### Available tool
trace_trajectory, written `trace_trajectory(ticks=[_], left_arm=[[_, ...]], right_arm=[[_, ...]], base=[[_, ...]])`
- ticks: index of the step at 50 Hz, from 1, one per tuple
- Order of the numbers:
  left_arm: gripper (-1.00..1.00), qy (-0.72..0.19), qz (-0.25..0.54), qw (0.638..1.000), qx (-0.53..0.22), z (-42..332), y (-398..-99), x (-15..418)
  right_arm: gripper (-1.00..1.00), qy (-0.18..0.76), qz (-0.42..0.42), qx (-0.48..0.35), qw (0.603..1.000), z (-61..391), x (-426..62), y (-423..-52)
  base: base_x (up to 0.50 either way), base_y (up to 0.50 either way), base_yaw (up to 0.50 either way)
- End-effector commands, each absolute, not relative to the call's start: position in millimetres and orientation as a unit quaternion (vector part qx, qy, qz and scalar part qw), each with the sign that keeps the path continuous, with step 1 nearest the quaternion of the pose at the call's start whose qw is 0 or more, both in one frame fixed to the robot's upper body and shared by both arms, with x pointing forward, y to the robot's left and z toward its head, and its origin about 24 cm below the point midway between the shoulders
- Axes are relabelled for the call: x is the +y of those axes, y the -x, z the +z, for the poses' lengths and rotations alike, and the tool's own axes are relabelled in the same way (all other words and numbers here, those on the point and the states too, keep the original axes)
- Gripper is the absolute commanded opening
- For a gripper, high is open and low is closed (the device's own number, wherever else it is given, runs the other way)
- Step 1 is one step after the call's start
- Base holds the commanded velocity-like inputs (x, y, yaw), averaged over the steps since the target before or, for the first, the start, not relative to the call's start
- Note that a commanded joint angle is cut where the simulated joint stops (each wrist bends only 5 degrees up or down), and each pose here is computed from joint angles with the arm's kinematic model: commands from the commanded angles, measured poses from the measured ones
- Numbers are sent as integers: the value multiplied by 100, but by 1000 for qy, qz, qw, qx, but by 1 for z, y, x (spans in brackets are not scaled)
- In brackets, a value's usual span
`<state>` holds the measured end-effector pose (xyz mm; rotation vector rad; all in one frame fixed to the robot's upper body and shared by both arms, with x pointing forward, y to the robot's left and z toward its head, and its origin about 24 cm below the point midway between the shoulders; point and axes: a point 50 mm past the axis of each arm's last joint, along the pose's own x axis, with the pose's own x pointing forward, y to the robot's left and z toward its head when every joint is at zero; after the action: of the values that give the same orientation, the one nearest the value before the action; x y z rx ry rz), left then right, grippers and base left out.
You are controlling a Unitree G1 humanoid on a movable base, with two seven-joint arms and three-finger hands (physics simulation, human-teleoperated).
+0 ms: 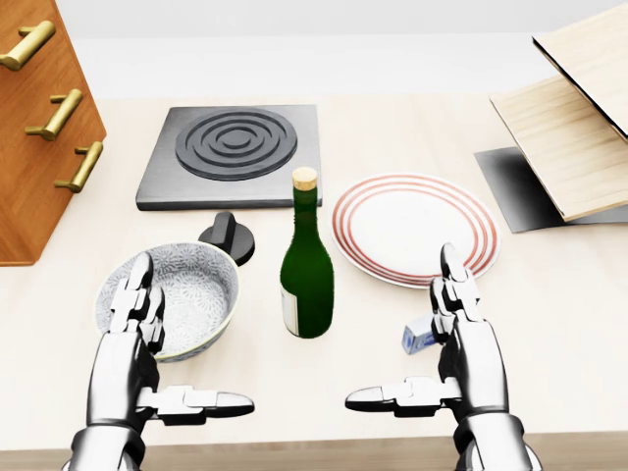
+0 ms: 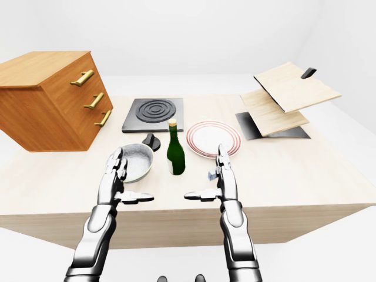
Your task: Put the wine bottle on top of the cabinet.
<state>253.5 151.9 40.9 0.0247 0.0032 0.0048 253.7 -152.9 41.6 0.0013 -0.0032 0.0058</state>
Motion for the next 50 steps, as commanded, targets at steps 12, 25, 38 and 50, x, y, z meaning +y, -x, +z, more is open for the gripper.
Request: trace_trajectory(ticks=[12,25,38,50], left_arm=[[100,-37,9,999,-5,42,-252,156],[100,-25,22,999,-12,42,-254,161],[100,-24,20,999,-13,42,-253,161],[100,-23,18,999,-14,42,-253,161]], right_arm=[[100,-3,9,-13,1000,43,-159,-253],[100,-4,8,-5,1000,42,-160,-254],[100,1,6,-10,1000,43,-160,-254],[100,0,6,-9,1000,43,-160,-254]], base=[[0,0,0],[0,0,0],[-8,25,0],[-15,49,0]])
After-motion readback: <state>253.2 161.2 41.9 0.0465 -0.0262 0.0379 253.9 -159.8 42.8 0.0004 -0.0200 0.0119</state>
